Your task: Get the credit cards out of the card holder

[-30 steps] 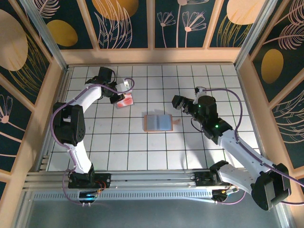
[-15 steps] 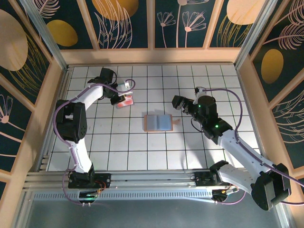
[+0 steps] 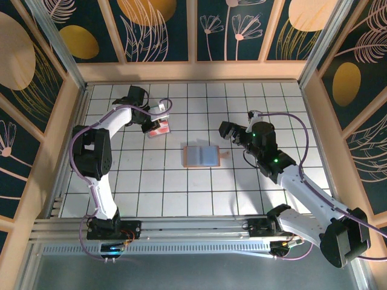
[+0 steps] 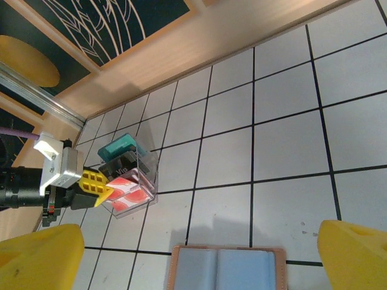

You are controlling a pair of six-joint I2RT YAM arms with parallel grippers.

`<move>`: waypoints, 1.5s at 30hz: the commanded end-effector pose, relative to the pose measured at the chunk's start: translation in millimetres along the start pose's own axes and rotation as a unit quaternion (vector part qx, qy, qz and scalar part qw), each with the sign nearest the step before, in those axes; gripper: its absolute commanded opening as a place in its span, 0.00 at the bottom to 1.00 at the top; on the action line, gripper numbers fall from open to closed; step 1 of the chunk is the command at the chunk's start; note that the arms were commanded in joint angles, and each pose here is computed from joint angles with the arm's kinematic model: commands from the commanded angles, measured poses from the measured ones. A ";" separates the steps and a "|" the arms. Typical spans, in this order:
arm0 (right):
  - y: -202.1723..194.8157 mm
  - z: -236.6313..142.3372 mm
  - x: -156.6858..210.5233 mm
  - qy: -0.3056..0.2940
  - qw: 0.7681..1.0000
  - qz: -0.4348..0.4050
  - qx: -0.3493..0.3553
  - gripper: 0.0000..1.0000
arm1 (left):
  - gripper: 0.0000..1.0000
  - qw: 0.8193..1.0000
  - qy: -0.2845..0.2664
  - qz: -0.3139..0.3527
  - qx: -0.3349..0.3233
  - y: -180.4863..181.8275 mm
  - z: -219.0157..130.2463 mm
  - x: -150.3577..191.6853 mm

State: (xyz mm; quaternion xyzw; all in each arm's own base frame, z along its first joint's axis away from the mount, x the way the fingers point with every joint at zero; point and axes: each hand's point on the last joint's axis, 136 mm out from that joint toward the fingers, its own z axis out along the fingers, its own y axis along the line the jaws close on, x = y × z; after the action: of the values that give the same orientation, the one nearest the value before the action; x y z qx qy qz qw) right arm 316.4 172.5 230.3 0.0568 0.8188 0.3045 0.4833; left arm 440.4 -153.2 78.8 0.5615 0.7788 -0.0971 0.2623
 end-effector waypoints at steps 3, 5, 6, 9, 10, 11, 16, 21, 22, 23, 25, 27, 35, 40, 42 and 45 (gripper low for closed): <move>6.8 -1.8 -9.6 -0.018 1.000 0.011 -0.009 0.99 | 0.00 0.998 0.006 -0.036 0.048 -14.2 7.8 5.3; 7.3 -2.7 -9.8 -0.019 1.000 0.012 -0.010 0.99 | 0.00 0.998 0.012 -0.039 0.053 -15.9 9.1 5.9; 7.0 -3.2 -9.6 -0.019 1.000 0.013 -0.011 0.99 | 0.00 0.997 0.015 -0.041 0.057 -17.3 9.7 6.7; 7.1 -5.0 -9.8 -0.021 1.000 0.015 -0.012 0.99 | 0.00 0.997 0.020 -0.045 0.062 -18.7 10.1 6.6; 7.2 -5.8 -9.7 -0.022 1.000 0.015 -0.012 0.99 | 0.00 0.997 0.021 -0.047 0.062 -19.0 10.4 6.2; 6.8 -6.3 -9.8 -0.022 1.000 0.015 -0.012 0.99 | 0.00 0.997 0.024 -0.050 0.062 -18.9 10.5 6.8; 6.0 -8.1 -10.1 -0.025 1.000 0.015 -0.011 0.99 | 0.05 0.994 0.051 -0.062 0.068 -19.1 11.1 9.3; 6.3 -8.2 -10.3 -0.025 1.000 0.015 -0.011 0.99 | 0.20 0.994 0.054 -0.072 0.061 -13.2 7.4 5.7; 5.8 -8.1 -9.8 -0.025 1.000 0.015 -0.011 0.99 | 0.20 0.994 0.053 -0.074 0.061 -12.1 6.2 3.7; 5.7 -8.2 -10.1 -0.025 1.000 0.015 -0.011 0.99 | 0.20 0.994 0.053 -0.075 0.061 -11.6 5.2 2.7; 5.3 -7.9 -9.3 -0.024 1.000 0.015 -0.010 0.99 | 0.21 0.994 0.052 -0.076 0.057 -8.6 2.8 0.3; 5.2 -8.2 -9.4 -0.024 1.000 0.015 -0.010 0.99 | 0.21 0.994 0.052 -0.076 0.051 -5.6 -0.3 -2.0; 2.8 -9.8 -11.3 -0.029 0.999 0.014 -0.002 0.99 | 0.21 0.997 0.036 -0.068 0.011 5.4 -35.1 -21.9; -0.9 -11.2 -13.5 -0.034 0.999 0.012 0.009 0.99 | 0.22 0.996 -0.001 -0.075 -0.041 15.3 -69.8 -44.3; -3.7 -12.9 -14.2 -0.037 0.999 0.012 0.017 0.99 | 0.23 0.993 -0.024 -0.088 -0.080 23.4 -86.4 -53.8; -9.8 -16.3 -16.6 -0.045 0.998 0.012 0.033 0.99 | 0.36 0.982 -0.058 -0.116 -0.136 31.9 -108.6 -62.1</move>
State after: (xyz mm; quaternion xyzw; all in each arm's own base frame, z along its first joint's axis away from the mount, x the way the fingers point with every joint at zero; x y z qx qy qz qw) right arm 315.3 162.2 241.3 0.0782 0.8083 0.2988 0.5013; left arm 445.9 -148.0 176.9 0.4694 0.8232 -0.0680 0.3120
